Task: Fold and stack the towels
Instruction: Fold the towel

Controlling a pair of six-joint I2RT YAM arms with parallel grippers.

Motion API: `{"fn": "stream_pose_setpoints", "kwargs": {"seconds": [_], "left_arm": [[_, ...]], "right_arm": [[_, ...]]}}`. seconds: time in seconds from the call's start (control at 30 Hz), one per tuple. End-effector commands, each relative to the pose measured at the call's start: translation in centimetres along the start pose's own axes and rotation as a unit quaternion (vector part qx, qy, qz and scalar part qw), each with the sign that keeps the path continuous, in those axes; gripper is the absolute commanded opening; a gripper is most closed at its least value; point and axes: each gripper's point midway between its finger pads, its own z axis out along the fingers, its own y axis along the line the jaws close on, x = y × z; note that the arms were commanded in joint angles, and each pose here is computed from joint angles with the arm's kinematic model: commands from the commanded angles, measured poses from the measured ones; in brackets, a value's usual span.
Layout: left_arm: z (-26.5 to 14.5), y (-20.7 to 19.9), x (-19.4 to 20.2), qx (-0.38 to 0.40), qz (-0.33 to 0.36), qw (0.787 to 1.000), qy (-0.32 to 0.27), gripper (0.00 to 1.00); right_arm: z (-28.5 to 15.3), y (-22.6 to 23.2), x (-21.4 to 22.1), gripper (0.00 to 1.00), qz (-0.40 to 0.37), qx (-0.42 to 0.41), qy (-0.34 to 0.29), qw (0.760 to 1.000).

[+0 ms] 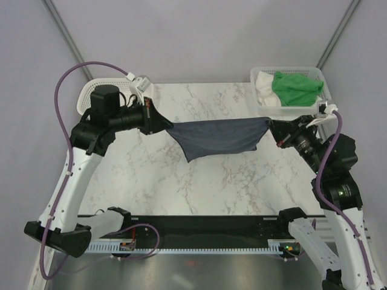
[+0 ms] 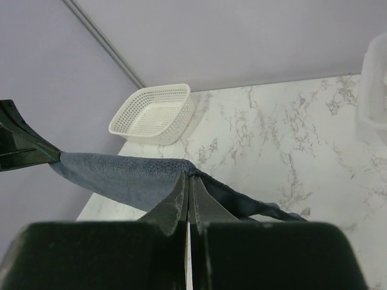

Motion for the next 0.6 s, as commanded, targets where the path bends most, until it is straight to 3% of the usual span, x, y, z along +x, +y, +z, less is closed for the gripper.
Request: {"fn": "stream_pose_setpoints", "kwargs": {"seconds": [0.0,0.13,0.23,0.43,0.57], "left_arm": [[-1.7,-1.6,0.3,0.005,0.000,1.000,-0.017,0.02],[-2.3,-2.0,0.6,0.002,-0.008,1.000,-0.016,0.02],[-1.2,-0.2,0.3,-0.031,-0.013,0.999,-0.004,0.02],[4.1,5.9,-0.6,-0.089,-0.025,0.995,0.045,0.02],[8.1,11.1,-0.4,-0.135,-0.028,0.987,0.082,0.02]], "right_arm": [[-1.7,1.5,-0.8,0.00,0.006,-0.019,-0.014,1.000],[-2.9,2.0,-1.7,0.00,0.009,-0.019,-0.034,0.999],[-1.7,1.3,-2.0,0.00,0.008,-0.001,-0.032,0.999],[4.5,-2.8,-0.7,0.00,0.007,0.051,-0.012,0.999],[9.8,-6.2,2.7,0.00,0.023,0.066,0.014,0.997]]}}
